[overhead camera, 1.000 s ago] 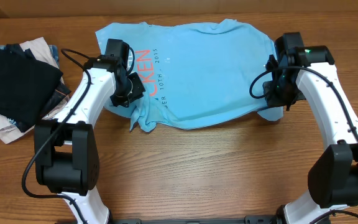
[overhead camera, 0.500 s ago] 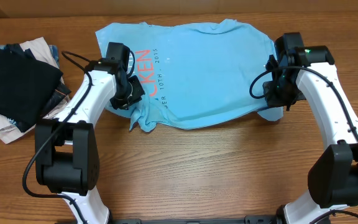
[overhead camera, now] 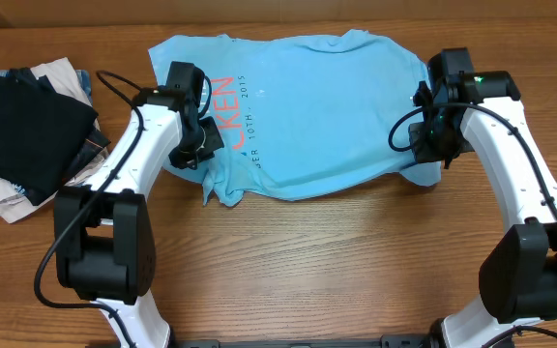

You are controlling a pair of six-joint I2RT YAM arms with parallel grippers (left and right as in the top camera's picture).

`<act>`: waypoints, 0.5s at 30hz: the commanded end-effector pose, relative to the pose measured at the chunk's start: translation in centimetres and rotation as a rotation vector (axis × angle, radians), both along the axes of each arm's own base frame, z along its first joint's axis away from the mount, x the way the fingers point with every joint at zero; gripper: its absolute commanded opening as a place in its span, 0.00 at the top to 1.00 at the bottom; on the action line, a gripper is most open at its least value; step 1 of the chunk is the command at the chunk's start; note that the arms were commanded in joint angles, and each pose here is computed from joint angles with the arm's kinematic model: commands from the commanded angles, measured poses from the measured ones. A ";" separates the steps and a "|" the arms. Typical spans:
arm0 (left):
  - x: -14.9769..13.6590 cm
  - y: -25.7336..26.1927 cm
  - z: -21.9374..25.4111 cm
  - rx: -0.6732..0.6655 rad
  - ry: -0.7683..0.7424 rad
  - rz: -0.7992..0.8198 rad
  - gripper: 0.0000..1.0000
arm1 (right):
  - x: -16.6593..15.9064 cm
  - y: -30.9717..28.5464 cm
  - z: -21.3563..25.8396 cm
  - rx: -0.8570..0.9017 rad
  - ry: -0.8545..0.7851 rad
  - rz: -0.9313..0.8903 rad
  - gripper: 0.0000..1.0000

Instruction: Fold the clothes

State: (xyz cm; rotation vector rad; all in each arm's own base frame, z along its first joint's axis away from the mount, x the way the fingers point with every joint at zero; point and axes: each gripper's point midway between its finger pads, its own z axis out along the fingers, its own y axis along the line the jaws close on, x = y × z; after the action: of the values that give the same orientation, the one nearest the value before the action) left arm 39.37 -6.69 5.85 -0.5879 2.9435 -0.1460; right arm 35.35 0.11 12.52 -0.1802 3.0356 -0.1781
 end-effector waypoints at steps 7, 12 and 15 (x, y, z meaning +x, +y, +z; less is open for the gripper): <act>-0.1 7.2 5.3 0.295 -0.086 0.081 0.96 | 1.6 -0.1 0.3 0.000 -0.067 0.023 0.96; 0.4 8.4 5.4 0.278 -0.102 0.118 0.96 | 0.4 0.1 0.1 -0.006 -0.002 0.165 0.96; 0.4 8.5 5.4 0.279 -0.101 0.119 0.96 | -2.1 1.3 -0.1 0.077 0.095 0.211 0.96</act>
State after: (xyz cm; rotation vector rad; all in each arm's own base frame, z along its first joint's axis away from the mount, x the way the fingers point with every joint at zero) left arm 39.04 1.22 9.42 -0.7132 2.8062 0.2174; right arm 34.72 0.26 12.43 -0.3741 3.0504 -0.1681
